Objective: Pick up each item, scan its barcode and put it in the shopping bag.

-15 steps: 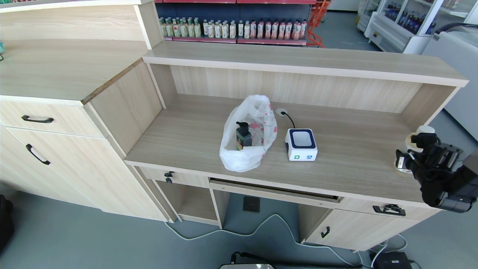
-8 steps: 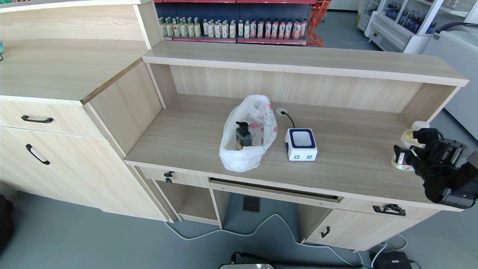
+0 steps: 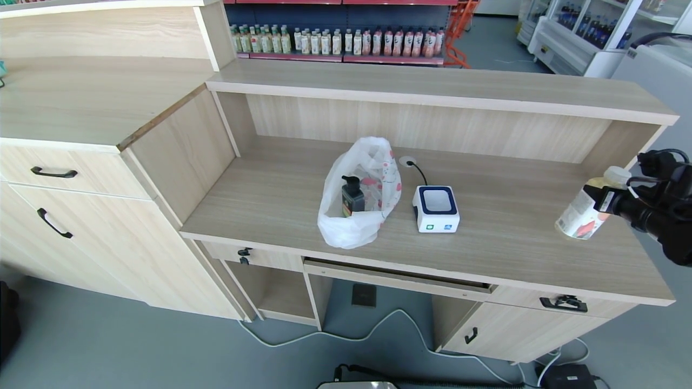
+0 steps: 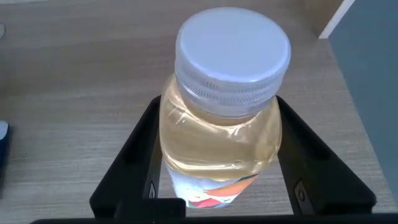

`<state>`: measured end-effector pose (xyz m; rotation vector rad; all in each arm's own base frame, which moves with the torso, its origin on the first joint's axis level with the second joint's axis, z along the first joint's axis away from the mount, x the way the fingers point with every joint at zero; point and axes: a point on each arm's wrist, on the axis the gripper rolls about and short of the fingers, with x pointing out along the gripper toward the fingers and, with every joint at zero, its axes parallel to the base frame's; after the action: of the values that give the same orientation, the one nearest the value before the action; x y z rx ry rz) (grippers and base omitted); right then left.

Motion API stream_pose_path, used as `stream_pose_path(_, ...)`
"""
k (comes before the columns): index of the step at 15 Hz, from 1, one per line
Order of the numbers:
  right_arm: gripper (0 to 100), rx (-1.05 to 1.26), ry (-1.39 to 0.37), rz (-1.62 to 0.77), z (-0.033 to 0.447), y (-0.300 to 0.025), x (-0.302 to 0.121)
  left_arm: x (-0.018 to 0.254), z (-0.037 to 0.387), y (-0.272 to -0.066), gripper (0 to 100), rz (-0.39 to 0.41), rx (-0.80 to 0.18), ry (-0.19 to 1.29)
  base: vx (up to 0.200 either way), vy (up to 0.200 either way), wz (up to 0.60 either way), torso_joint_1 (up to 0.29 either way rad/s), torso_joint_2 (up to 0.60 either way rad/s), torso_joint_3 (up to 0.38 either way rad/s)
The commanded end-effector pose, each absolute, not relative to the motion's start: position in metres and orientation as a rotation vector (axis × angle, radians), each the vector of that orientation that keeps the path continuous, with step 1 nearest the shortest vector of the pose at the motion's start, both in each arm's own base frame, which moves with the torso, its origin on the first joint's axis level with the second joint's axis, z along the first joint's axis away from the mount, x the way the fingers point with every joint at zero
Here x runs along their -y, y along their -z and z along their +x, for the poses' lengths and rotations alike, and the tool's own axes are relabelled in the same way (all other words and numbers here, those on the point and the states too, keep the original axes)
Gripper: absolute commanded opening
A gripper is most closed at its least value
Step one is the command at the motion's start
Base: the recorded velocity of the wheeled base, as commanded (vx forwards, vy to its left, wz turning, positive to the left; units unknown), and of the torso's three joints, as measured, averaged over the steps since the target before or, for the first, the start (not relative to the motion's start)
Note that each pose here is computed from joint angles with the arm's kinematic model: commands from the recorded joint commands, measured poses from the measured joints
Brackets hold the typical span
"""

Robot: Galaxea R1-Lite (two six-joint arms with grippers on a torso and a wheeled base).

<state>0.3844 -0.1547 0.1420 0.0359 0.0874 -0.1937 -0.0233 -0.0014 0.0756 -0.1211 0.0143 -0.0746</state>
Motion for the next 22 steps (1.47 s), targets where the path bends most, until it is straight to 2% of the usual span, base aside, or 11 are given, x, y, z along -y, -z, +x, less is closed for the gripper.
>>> stream_pose_path(1,0,-0.088,0.197,0.011,0.375,-0.148,0.153,0.001,-0.023,-0.076,100,-0.121,-0.014,0.075,0.000,0.000,0.00,0.000,0.00,0.000)
stream_pose_path(4,0,-0.118,0.194,0.002,0.372,-0.134,0.151,0.001,-0.023,-0.076,100,-0.121,-0.014,0.076,0.000,0.000,0.00,0.000,0.00,0.000)
stream_pose_path(10,0,-0.166,0.204,-0.084,0.364,-0.085,0.155,0.001,-0.023,-0.076,100,-0.121,-0.014,0.075,0.000,0.000,0.00,0.000,0.00,0.000)
stream_pose_path(20,0,-0.143,0.210,-0.142,0.359,-0.098,0.158,0.001,-0.023,-0.076,100,-0.121,-0.014,0.075,0.000,0.000,0.00,0.000,0.00,0.000)
stream_pose_path(21,100,-0.146,0.202,-0.137,0.358,-0.097,0.156,0.001,-0.023,-0.076,100,-0.121,-0.014,0.075,0.000,0.000,0.00,0.000,0.00,0.000)
stream_pose_path(22,100,-0.140,0.197,-0.139,0.358,-0.099,0.155,0.001,-0.023,-0.076,100,-0.121,-0.014,0.075,0.000,0.000,0.00,0.000,0.00,0.000)
